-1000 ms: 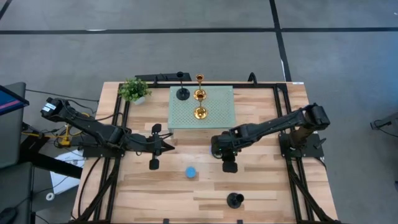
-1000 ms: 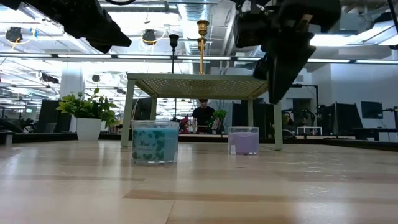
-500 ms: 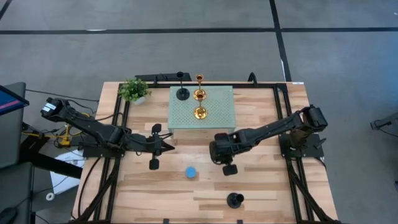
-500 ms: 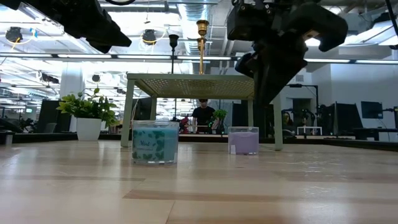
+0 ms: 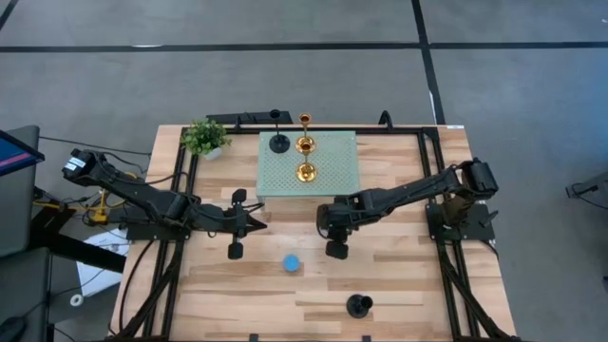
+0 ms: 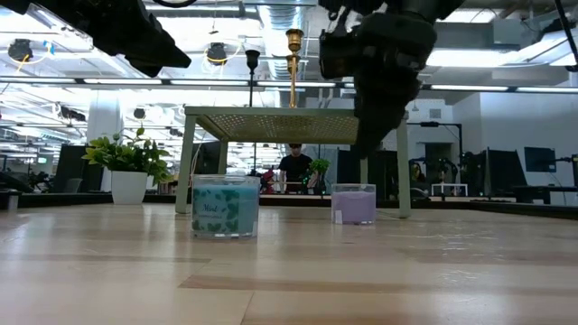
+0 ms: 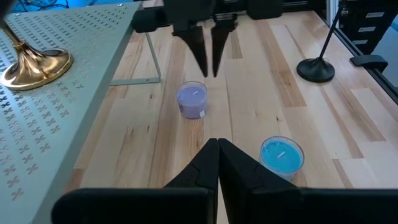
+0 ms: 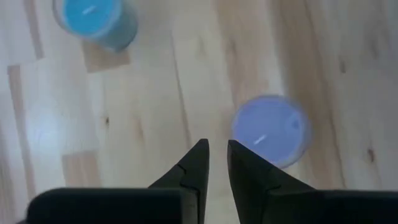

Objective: Pick & Place candle stick holders
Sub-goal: Put the purple scented candle on the shelf

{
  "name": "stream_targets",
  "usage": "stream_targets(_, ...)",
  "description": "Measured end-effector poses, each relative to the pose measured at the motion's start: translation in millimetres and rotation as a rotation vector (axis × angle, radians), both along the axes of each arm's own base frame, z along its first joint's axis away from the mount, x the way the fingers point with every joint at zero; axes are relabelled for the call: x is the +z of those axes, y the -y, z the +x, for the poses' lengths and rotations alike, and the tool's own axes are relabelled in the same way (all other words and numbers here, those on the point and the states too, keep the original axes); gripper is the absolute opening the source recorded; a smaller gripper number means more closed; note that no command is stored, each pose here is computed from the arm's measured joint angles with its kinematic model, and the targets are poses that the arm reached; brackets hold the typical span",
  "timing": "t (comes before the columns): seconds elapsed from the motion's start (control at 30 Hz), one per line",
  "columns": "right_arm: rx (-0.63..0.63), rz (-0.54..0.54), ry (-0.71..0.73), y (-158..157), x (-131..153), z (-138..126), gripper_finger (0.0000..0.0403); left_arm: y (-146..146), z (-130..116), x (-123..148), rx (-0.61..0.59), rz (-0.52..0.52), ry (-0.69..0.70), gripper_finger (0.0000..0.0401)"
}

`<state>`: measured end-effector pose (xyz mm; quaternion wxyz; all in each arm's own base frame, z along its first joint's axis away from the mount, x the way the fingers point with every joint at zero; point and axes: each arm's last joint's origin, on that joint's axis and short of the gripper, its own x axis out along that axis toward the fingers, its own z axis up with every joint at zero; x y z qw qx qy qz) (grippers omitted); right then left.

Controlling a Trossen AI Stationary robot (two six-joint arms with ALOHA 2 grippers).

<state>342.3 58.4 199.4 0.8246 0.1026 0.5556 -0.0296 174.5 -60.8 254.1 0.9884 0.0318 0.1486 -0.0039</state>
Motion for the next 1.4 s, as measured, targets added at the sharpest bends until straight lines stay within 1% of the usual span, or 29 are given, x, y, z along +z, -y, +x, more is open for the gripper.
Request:
stream_targets(0.1,0.071,-0.022,0.035,-2.0,1.2,2.4,0.0051,0.0,0.0,0.0,0.0,0.0,0.0,0.0008)
stream_targets(0.2,0.194,-0.044,0.058,-8.8,1.9,2.6,0.0051,0.0,0.0,0.0,0.0,0.0,0.0,0.0008)
stream_targets(0.27,0.26,-0.036,0.06,-13.2,2.0,1.7,0.0051,0.0,0.0,0.0,0.0,0.0,0.0,0.0008)
stream_targets(0.6,0.357,0.08,0.055,-28.9,3.0,-2.3,0.0051,0.1,0.0,0.0,0.0,0.0,0.0,0.0008)
stream_targets(0.77,0.361,0.138,0.051,-30.0,3.4,-2.4,0.0051,0.0,0.0,0.0,0.0,0.0,0.0,0.0008)
stream_targets(0.83,0.309,0.162,0.052,-29.8,3.9,-1.3,0.0051,0.0,0.0,0.0,0.0,0.0,0.0,0.0008)
stream_targets(1.0,0.102,0.241,0.021,-20.2,3.8,1.9,0.0051,0.0,0.0,0.0,0.0,0.0,0.0,0.0008)
stream_targets(1.1,-0.056,0.299,-0.006,-13.4,2.5,3.0,0.0051,0.0,0.0,0.0,0.0,0.0,0.0,0.0008)
stream_targets(1.27,-0.362,0.405,-0.092,-6.1,-6.6,-1.0,0.0051,0.0,0.0,0.0,0.0,0.0,0.0,0.0008)
stream_targets(1.4,-0.517,0.449,-0.125,-2.9,-17.5,-5.3,0.0051,0.0,0.0,0.0,0.0,0.0,0.0,0.0008)
